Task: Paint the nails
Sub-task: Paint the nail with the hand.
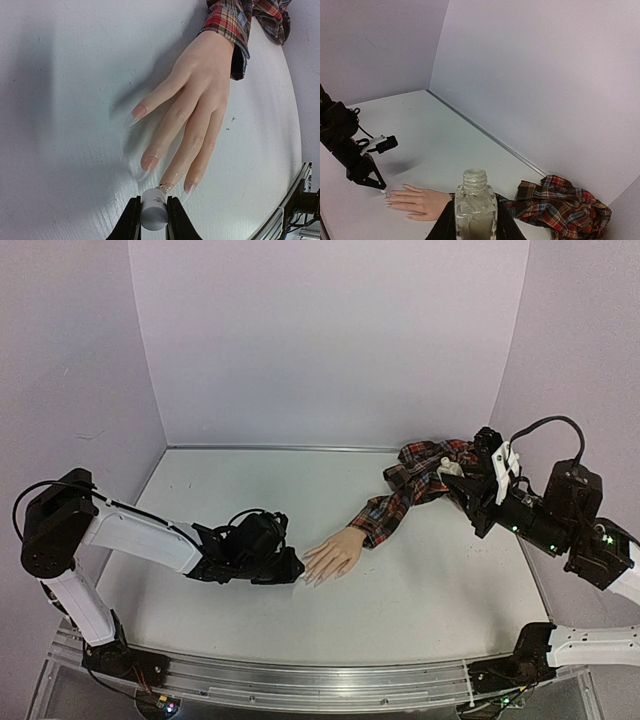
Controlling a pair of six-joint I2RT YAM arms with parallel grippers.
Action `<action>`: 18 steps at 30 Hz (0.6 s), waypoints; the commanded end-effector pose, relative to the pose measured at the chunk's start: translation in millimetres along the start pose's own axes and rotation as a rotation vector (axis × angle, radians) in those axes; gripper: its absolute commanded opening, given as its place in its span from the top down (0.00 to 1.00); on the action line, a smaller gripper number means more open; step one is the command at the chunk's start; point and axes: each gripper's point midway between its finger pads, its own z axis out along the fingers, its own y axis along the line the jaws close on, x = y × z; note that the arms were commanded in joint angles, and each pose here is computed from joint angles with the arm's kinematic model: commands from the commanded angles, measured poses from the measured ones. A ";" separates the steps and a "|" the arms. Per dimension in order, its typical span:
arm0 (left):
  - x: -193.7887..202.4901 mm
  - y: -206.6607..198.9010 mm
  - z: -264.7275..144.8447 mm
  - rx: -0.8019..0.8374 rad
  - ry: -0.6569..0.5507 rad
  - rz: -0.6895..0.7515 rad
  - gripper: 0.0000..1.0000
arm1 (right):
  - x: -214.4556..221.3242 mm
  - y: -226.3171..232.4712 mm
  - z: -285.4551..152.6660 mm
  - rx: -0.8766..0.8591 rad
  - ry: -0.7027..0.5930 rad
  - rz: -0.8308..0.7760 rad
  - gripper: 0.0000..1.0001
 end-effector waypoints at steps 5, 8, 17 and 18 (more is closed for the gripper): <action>-2.0 -4.2 -2.1 0.020 -0.002 0.000 1.00 | -13.2 -1.0 -1.2 -0.005 -0.034 0.005 1.00; -0.5 -4.0 -2.4 0.018 0.002 0.003 1.00 | -13.0 0.1 -0.2 -0.010 -0.033 0.004 1.00; 2.9 -2.9 -4.0 0.014 0.006 0.001 1.00 | -13.7 0.6 1.1 -0.013 -0.031 0.002 1.00; 3.1 -2.6 -4.9 0.015 0.005 0.000 1.00 | -13.7 0.7 1.1 -0.013 -0.031 0.002 1.00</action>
